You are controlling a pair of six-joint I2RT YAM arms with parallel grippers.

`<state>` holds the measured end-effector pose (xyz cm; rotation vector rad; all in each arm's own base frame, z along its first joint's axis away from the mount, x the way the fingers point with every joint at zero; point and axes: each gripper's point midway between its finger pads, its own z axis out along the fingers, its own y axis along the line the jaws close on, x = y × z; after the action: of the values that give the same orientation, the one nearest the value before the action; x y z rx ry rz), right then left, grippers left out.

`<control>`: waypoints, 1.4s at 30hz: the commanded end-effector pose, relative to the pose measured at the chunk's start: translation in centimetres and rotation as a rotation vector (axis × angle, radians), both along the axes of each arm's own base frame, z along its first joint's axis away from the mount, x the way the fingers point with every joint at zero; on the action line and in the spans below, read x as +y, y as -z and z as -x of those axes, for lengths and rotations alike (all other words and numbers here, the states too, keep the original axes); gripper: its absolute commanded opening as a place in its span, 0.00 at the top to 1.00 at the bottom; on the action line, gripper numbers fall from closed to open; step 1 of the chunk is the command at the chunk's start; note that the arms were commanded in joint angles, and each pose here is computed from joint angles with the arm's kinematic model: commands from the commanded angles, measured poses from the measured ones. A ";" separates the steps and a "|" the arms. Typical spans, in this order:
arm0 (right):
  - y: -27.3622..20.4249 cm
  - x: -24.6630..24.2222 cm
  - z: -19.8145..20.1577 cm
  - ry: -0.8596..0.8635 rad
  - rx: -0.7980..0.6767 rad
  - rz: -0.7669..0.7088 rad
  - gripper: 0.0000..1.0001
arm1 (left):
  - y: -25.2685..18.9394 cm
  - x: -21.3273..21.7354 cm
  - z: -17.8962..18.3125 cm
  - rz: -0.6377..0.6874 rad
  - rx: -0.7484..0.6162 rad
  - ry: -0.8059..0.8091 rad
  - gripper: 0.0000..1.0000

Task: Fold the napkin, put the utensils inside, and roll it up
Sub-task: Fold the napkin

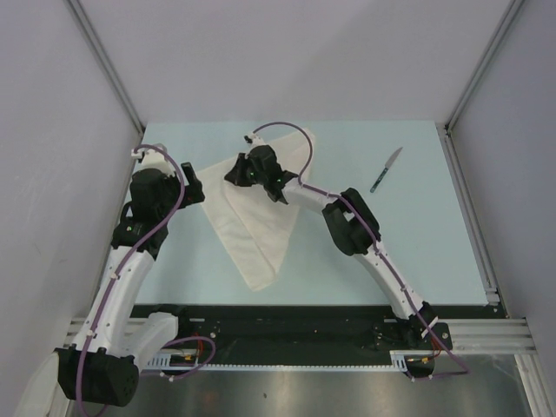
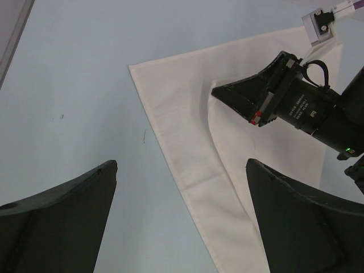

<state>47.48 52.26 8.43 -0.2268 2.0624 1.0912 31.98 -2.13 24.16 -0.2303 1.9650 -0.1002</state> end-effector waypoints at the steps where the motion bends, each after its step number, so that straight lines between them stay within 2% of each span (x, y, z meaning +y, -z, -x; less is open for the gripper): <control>1: -4.6 3.2 -0.6 -0.014 -0.098 -0.192 1.00 | -0.7 0.4 -0.3 -0.002 -0.031 -0.014 0.00; 8: -4.8 5.8 0.2 -0.056 -0.102 -0.309 1.00 | -0.7 0.4 -0.3 0.001 -0.031 -0.011 0.00; 14: -5.3 7.4 0.5 -0.026 -0.107 -0.390 1.00 | -0.5 0.3 -0.3 0.004 -0.026 -0.008 0.00; 30: -4.8 7.6 -1.1 0.113 -0.069 -0.518 1.00 | -0.4 0.2 -0.4 0.005 -0.022 -0.004 0.00; 42: -6.8 9.0 0.2 0.086 -0.148 -0.623 1.00 | -0.4 0.2 -0.4 0.006 -0.023 -0.002 0.00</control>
<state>47.88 60.49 10.37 0.0912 1.6758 1.4729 32.03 -2.12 23.98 -0.2305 1.9701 -0.1042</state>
